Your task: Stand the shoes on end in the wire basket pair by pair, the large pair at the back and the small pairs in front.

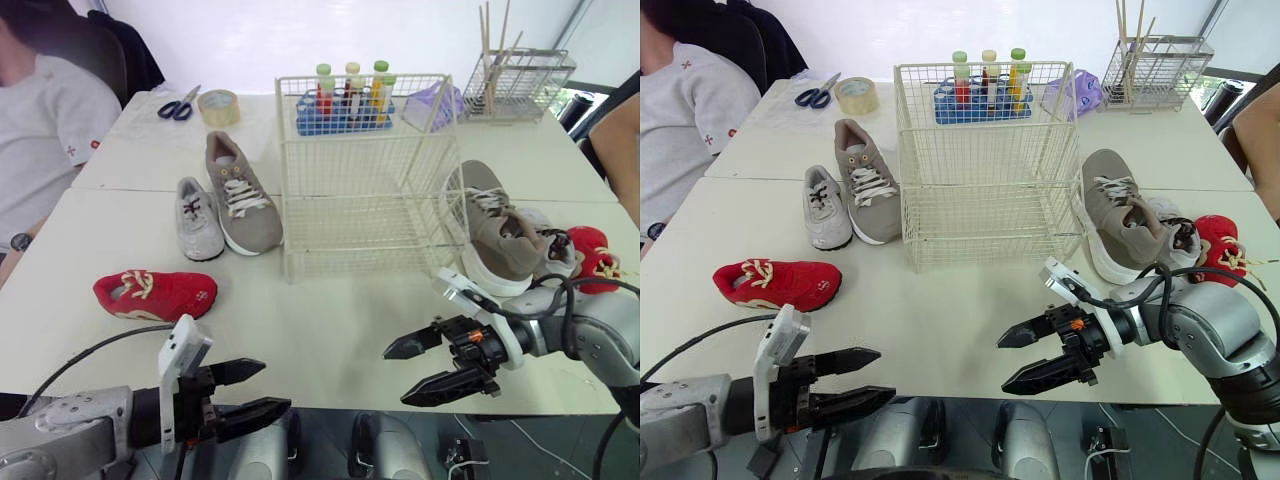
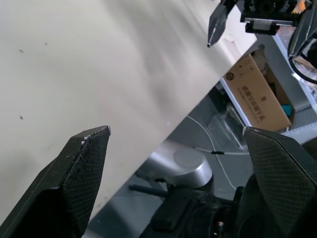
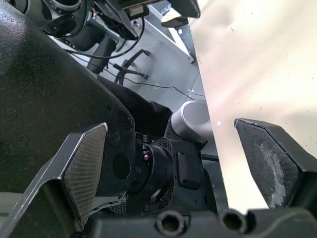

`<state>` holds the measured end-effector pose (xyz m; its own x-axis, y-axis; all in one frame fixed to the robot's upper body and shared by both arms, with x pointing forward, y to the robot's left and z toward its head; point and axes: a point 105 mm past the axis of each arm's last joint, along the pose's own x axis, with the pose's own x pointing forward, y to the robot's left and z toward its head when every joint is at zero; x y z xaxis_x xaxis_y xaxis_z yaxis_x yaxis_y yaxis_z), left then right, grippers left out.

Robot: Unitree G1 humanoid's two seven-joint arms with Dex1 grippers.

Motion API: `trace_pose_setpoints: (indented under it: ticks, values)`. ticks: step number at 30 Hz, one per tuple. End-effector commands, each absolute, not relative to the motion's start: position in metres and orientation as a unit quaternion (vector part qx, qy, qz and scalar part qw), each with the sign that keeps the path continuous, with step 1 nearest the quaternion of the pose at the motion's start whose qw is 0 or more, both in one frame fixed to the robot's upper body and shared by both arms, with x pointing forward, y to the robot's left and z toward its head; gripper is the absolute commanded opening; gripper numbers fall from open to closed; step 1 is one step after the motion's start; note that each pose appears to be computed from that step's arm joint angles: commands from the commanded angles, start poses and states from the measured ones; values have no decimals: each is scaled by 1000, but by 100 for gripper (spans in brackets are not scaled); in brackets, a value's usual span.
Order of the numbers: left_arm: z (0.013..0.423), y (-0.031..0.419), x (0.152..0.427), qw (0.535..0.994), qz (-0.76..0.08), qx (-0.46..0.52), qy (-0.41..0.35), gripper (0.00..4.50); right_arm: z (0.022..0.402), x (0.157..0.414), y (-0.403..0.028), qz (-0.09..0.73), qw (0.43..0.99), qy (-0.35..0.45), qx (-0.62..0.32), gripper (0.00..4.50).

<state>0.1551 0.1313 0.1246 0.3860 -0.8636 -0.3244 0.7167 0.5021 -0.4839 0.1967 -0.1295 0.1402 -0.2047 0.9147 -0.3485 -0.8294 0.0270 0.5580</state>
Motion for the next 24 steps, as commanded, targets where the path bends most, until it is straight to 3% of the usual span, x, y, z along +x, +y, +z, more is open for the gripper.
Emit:
trace_pose_setpoints:
  ticks: [1,24]
  values:
    - [130,130,158,822,-491,-122,261,447,145,194,-124,709,618,335,51,450]
    - [131,126,158,811,-508,-117,265,447,146,196,-123,700,633,328,46,450]
